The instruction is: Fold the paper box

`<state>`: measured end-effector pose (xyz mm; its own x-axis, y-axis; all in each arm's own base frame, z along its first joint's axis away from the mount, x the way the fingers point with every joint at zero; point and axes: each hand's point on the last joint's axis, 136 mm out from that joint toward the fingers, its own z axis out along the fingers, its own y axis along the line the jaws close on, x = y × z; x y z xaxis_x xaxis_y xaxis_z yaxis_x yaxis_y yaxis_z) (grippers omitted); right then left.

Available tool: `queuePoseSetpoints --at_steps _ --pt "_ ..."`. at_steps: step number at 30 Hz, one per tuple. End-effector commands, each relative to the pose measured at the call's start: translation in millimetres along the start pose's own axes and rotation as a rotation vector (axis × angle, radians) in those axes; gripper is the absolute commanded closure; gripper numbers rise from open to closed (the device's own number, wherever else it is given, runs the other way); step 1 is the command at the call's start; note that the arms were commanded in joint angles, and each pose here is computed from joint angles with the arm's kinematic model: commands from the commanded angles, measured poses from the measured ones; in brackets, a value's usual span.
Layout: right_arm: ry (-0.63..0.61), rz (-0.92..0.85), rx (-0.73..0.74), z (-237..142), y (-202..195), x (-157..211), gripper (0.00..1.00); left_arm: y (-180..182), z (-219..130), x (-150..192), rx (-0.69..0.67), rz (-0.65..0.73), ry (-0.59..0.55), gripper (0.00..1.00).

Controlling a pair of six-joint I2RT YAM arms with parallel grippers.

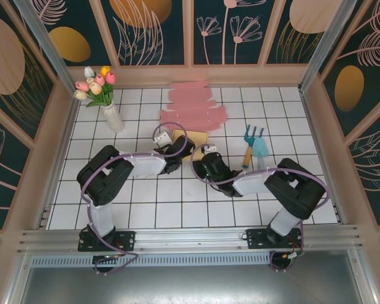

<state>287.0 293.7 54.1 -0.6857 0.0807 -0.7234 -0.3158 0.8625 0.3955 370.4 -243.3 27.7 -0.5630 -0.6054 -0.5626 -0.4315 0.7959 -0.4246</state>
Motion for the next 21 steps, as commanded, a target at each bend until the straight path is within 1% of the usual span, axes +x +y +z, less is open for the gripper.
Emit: queuePoseSetpoints --at_steps 1,5,10,13,21 --pt "-0.004 -0.003 -0.007 8.8 7.3 -7.7 0.74 120.7 5.7 62.5 -0.364 0.292 0.246 0.23" --pt "0.014 0.003 0.012 19.4 -0.3 -4.3 0.75 121.2 5.8 62.6 -0.364 0.295 0.249 0.23" --pt "0.044 0.032 0.061 31.4 -30.3 9.3 0.75 120.4 5.8 63.0 -0.361 0.299 0.251 0.23" --pt "0.042 0.055 0.072 34.0 -42.0 8.3 0.75 120.4 5.9 63.2 -0.360 0.301 0.253 0.23" --pt "0.021 0.056 0.070 35.6 -38.9 -6.8 0.75 120.3 5.9 63.2 -0.361 0.309 0.254 0.23"
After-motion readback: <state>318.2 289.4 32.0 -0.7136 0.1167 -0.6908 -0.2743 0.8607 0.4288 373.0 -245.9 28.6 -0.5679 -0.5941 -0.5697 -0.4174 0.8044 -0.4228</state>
